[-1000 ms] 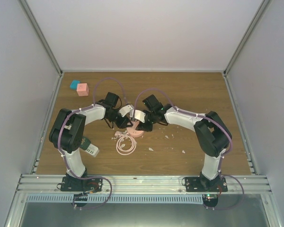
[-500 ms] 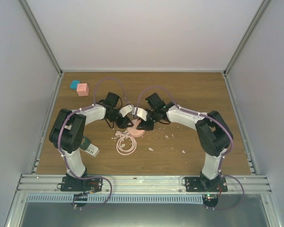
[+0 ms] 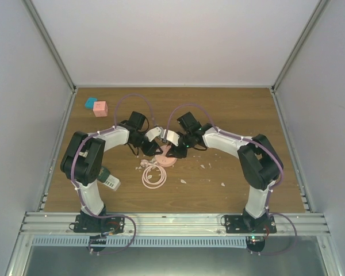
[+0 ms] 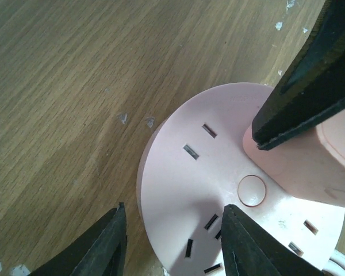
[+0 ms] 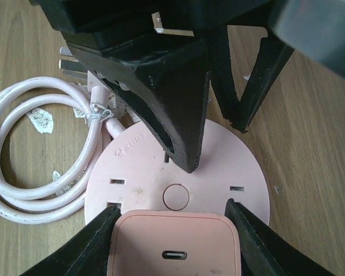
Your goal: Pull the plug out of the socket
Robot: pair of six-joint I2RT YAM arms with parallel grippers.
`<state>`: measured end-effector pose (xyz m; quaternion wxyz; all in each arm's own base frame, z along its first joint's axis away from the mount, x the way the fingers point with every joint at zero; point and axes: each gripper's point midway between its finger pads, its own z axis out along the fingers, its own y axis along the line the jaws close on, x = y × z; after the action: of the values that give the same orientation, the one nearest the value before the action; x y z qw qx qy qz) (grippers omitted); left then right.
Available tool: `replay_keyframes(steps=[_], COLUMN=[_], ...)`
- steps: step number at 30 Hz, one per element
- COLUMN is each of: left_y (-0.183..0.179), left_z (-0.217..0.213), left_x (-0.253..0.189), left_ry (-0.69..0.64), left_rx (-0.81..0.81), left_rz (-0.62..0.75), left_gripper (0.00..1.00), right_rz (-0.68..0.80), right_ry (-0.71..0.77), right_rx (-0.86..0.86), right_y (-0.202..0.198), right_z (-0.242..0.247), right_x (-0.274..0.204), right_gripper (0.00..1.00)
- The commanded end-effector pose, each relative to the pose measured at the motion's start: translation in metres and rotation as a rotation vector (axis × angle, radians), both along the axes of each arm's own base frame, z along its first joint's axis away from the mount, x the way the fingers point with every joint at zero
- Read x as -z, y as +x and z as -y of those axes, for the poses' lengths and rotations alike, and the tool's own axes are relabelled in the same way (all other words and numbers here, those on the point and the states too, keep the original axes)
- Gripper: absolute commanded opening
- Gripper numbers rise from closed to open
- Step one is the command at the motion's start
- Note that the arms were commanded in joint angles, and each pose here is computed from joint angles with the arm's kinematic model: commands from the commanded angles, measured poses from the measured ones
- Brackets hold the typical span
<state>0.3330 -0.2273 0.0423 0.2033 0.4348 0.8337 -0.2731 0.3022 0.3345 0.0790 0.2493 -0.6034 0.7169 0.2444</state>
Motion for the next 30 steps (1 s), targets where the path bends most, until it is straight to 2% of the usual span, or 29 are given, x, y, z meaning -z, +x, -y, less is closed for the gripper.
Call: replay_keyframes(steps=[1, 5, 9, 13, 19, 24, 30], left_y=[-0.023, -0.037, -0.045, -0.046, -0.050, -0.050, -0.050], left_z=[-0.006, 0.007, 0.010, 0.013, 0.006, -0.006, -0.011], left_x=[0.008, -0.013, -0.006, 0.002, 0.033, 0.049, 0.058], left_ry=[0.054, -0.035, -0.038, -0.031, 0.129, 0.209, 0.243], left_rx=[0.017, 0.053, 0.054, 0.042, 0.040, 0.014, 0.003], left_rz=[-0.111, -0.147, -0.179, -0.203, -0.164, -0.155, -0.166], left_gripper=[0.49, 0.63, 0.72, 0.71, 0.65, 0.63, 0.60], right_rz=[0.122, 0.123, 0.116, 0.115, 0.085, 0.048, -0.008], right_ry=[0.125, 0.115, 0.105, 0.107, 0.149, 0.189, 0.247], right_rx=[-0.073, -0.069, -0.072, -0.071, -0.071, -0.057, -0.034], right_y=[0.004, 0.004, 0.003, 0.002, 0.000, 0.003, 0.008], right_z=[-0.026, -0.024, -0.023, -0.024, -0.029, -0.030, -0.028], right_x=[-0.031, -0.025, -0.017, -0.015, -0.030, -0.042, -0.058], right_gripper=[0.25, 0.26, 0.26, 0.26, 0.25, 0.25, 0.25])
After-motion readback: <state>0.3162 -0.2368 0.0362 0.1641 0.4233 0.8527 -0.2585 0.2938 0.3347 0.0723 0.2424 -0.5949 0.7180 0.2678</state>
